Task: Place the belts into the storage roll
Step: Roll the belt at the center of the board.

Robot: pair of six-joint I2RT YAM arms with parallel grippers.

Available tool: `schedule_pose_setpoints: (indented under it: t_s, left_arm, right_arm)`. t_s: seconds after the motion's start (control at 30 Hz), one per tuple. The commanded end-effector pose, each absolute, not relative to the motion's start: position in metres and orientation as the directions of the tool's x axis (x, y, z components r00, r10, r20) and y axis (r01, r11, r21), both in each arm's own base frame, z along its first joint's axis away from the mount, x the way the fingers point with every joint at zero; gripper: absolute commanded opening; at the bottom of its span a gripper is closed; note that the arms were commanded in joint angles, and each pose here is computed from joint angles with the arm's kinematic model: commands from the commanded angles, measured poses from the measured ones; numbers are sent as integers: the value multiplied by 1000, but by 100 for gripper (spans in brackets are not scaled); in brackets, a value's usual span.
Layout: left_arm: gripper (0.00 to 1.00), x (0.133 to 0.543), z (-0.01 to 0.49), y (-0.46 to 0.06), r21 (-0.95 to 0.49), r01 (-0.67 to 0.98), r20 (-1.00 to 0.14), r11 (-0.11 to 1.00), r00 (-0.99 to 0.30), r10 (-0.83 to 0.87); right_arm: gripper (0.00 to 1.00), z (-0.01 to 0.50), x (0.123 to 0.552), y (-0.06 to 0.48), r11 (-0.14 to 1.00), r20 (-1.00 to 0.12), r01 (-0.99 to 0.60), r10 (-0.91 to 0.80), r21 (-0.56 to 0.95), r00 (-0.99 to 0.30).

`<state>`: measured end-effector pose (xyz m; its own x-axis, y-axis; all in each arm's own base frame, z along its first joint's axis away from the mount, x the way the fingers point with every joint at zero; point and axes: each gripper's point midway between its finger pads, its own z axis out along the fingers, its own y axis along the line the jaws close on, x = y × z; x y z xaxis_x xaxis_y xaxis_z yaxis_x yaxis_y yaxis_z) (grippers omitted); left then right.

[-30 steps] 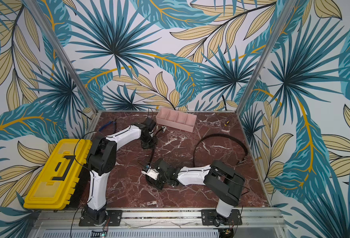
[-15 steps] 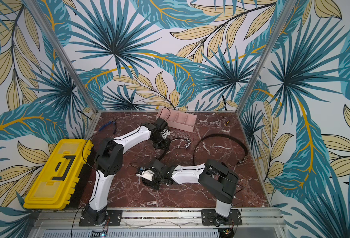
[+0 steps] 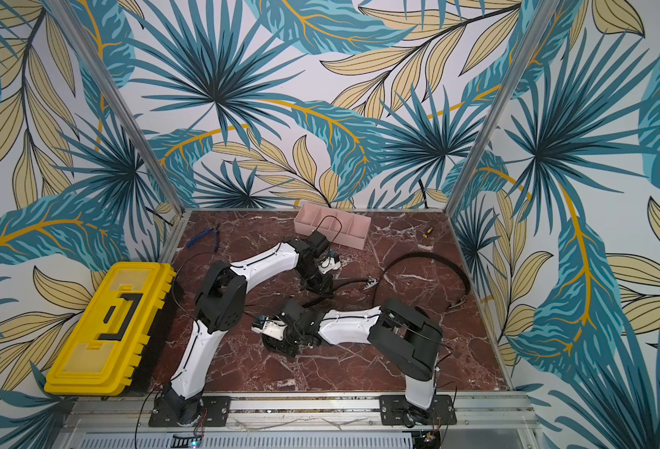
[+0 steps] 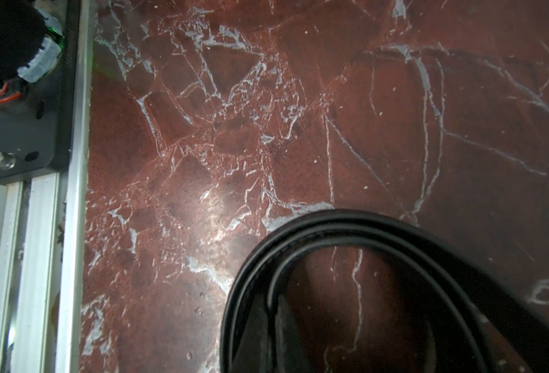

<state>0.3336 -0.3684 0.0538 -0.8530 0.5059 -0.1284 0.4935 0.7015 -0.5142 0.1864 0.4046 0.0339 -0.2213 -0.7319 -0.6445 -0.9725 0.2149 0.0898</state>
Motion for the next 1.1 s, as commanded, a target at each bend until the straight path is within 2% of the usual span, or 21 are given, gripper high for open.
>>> schedule_pose_setpoints:
  t_s: [0.0, 0.17, 0.4, 0.47, 0.57, 0.7, 0.8, 0.9, 1.0, 1.07]
  left_arm:
    - [48, 336, 93, -376, -582, 526, -208, 619, -833, 512]
    - [48, 348, 106, -366, -618, 485, -210, 618, -860, 465]
    - [61, 379, 115, -345, -603, 423, -218, 677, -903, 370]
    - [64, 396, 127, -336, -613, 371, -221, 697, -928, 300]
    - [68, 427, 154, -307, -542, 307, -286, 782, -943, 171]
    - [74, 456, 198, -227, -427, 56, -371, 903, -921, -118]
    - [74, 438, 214, -155, -362, -157, -398, 919, -865, -305]
    - [74, 391, 209, -94, -309, -362, -395, 879, -792, -465]
    - [73, 339, 196, -67, -324, -489, -355, 810, -731, -583]
    - [73, 314, 183, -68, -337, -510, -306, 791, -735, -605]
  right_arm:
    - [0, -24, 164, 369, 226, -470, -966, -844, 128, -260]
    - [0, -25, 164, 369, 227, -468, -965, -844, 132, -263]
    - [0, -27, 171, 372, 238, -466, -962, -842, 132, -272]
    - [0, -27, 173, 373, 242, -466, -961, -840, 135, -277]
    - [0, -28, 175, 374, 243, -465, -960, -839, 141, -281]
    - [0, -29, 175, 372, 247, -461, -958, -840, 143, -286]
    - [0, -29, 174, 372, 249, -464, -957, -837, 146, -289]
    - [0, -28, 175, 372, 255, -470, -956, -832, 148, -295]
    - [0, -29, 174, 371, 259, -477, -954, -826, 149, -299]
    - [0, -30, 175, 370, 262, -484, -954, -822, 147, -300]
